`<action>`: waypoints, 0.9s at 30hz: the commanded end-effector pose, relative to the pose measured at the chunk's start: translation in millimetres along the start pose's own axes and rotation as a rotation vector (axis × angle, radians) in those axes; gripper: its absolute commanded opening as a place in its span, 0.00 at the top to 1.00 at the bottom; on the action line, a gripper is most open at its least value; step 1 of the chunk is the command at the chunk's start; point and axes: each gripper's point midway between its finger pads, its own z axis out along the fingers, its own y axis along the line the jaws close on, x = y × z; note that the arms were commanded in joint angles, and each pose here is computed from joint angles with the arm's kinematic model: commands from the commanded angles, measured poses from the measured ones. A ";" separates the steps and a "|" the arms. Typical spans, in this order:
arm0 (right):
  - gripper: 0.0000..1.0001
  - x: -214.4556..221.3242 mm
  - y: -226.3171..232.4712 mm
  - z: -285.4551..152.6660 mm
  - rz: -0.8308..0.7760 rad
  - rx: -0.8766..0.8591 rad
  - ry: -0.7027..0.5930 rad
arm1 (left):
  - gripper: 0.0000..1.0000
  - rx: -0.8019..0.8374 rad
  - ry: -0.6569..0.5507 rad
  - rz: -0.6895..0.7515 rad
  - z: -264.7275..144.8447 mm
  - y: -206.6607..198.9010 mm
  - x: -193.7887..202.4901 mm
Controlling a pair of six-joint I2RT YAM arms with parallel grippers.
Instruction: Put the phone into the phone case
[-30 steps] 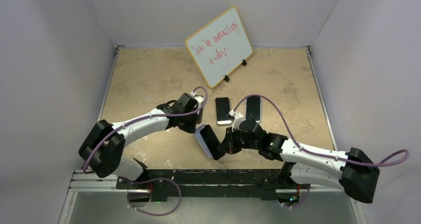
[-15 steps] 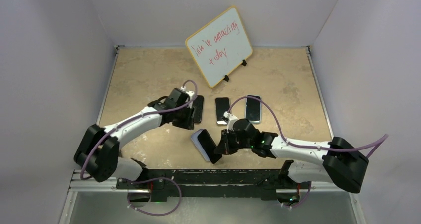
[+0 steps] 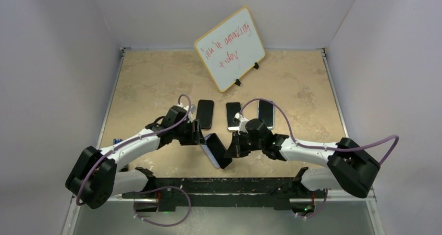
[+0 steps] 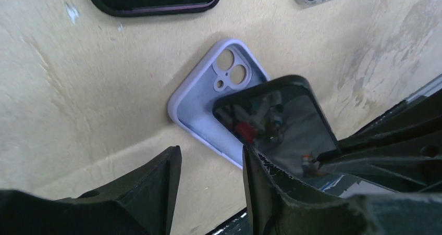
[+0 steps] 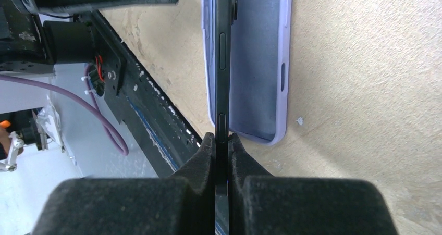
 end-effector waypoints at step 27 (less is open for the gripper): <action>1.00 -30.9 30.6 20.0 0.017 -0.172 -0.028 | 0.42 0.207 -0.079 -0.068 3.4 -20.4 9.4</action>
